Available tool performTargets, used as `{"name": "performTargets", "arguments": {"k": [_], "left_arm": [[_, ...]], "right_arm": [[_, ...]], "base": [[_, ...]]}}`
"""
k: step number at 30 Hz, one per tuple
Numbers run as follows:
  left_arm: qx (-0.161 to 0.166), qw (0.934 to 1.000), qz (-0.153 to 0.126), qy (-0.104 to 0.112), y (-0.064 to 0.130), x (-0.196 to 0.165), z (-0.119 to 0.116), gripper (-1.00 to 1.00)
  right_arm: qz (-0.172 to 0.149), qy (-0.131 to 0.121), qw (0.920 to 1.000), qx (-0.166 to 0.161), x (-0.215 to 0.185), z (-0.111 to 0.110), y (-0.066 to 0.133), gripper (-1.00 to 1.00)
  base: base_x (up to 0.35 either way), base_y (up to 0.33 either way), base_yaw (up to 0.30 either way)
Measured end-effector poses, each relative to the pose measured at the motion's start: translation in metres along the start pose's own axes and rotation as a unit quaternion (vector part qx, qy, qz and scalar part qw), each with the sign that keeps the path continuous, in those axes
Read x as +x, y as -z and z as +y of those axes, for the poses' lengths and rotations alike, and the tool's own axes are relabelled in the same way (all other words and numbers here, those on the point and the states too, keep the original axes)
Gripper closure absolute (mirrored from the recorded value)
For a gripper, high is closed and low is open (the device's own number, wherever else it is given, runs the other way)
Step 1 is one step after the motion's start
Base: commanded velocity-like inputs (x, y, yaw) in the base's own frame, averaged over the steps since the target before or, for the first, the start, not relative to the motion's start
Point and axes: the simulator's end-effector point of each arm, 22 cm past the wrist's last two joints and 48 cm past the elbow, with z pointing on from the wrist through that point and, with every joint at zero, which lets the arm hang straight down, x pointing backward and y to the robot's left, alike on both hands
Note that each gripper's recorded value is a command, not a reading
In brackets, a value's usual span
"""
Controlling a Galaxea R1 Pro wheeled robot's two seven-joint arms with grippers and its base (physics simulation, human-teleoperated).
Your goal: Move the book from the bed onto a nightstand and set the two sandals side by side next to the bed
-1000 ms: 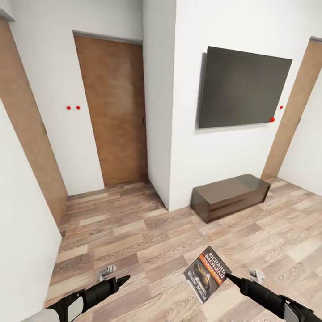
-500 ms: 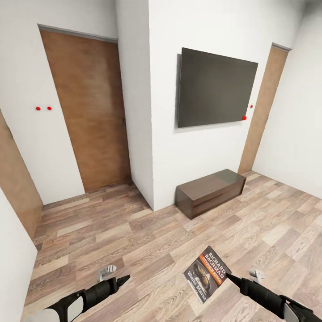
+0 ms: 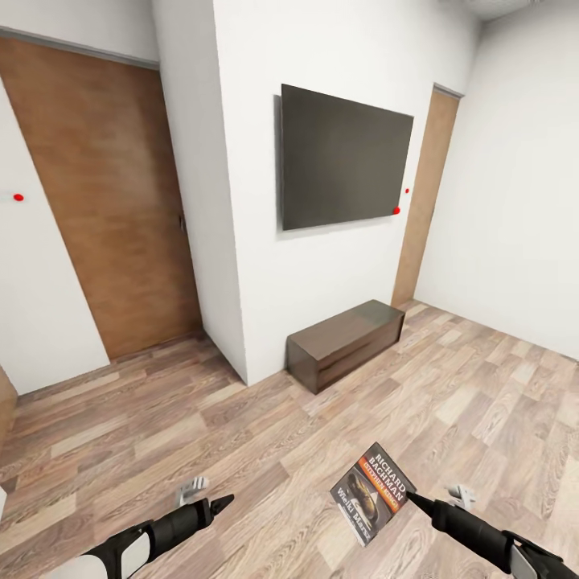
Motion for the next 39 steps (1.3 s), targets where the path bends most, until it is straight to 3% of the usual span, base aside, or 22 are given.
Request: {"name": "performTargets", "arguments": {"k": [39], "left_arm": [[0.0,1.0,0.0,0.0,0.0,0.0004,0.0,-1.0]], "right_arm": [[0.0,0.0,1.0,0.001,0.0,-0.0003,0.0,1.0]], "base": [[0.0,0.0,-0.283]]}}
